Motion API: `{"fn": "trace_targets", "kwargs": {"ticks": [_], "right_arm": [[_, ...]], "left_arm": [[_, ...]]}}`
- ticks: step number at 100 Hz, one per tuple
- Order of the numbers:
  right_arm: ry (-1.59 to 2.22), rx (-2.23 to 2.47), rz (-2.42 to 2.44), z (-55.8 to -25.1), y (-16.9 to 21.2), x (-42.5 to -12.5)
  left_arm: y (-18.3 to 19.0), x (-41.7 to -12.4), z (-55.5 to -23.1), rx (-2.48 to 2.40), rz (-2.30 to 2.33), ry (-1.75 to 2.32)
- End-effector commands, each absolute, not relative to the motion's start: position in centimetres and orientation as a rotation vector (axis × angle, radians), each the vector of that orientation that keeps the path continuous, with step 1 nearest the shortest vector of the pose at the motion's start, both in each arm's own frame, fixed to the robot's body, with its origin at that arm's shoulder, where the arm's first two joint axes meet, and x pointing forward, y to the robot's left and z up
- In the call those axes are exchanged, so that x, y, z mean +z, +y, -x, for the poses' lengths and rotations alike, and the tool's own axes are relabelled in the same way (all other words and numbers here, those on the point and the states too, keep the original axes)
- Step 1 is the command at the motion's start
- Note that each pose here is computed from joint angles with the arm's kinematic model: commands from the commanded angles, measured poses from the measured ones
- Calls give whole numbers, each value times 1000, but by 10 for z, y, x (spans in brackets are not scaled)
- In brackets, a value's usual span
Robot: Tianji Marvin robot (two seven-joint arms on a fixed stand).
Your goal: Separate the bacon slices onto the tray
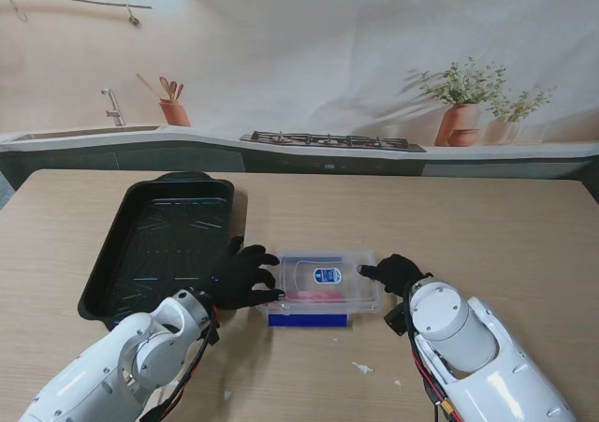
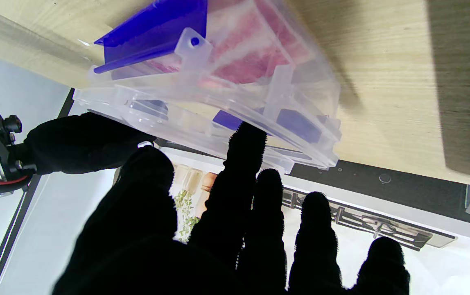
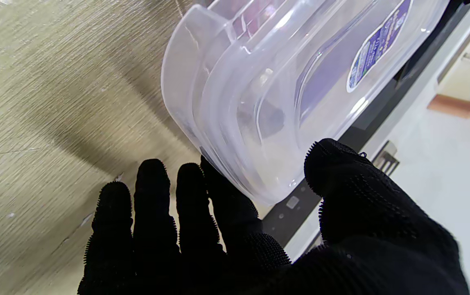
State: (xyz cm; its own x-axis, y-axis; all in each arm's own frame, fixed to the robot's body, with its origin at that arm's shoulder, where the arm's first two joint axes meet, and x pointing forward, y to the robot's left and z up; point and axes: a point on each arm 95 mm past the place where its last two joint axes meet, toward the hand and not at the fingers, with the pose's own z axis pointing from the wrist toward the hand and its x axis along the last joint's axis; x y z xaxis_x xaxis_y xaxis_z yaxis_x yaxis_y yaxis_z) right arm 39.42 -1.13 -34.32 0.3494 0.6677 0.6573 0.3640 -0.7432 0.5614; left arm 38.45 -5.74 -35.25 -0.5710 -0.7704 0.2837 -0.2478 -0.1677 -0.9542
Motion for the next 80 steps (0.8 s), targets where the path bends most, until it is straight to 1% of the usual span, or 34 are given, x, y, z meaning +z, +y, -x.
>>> {"fn": "trace_targets", "kwargs": {"ticks": [1,20,80], "right_arm": [[896,1391,-2352,-391,-1,-339],[829,1427,-2405,-390,-1,-335],[847,1459,-2359,-390,4,-330]], "left_arm": [[-62,-355,-382,-1791,1169,1733],[-64,-355,-382,-1797,1168,1742],[-66,-356,-382,-1816,1167,1741]]}}
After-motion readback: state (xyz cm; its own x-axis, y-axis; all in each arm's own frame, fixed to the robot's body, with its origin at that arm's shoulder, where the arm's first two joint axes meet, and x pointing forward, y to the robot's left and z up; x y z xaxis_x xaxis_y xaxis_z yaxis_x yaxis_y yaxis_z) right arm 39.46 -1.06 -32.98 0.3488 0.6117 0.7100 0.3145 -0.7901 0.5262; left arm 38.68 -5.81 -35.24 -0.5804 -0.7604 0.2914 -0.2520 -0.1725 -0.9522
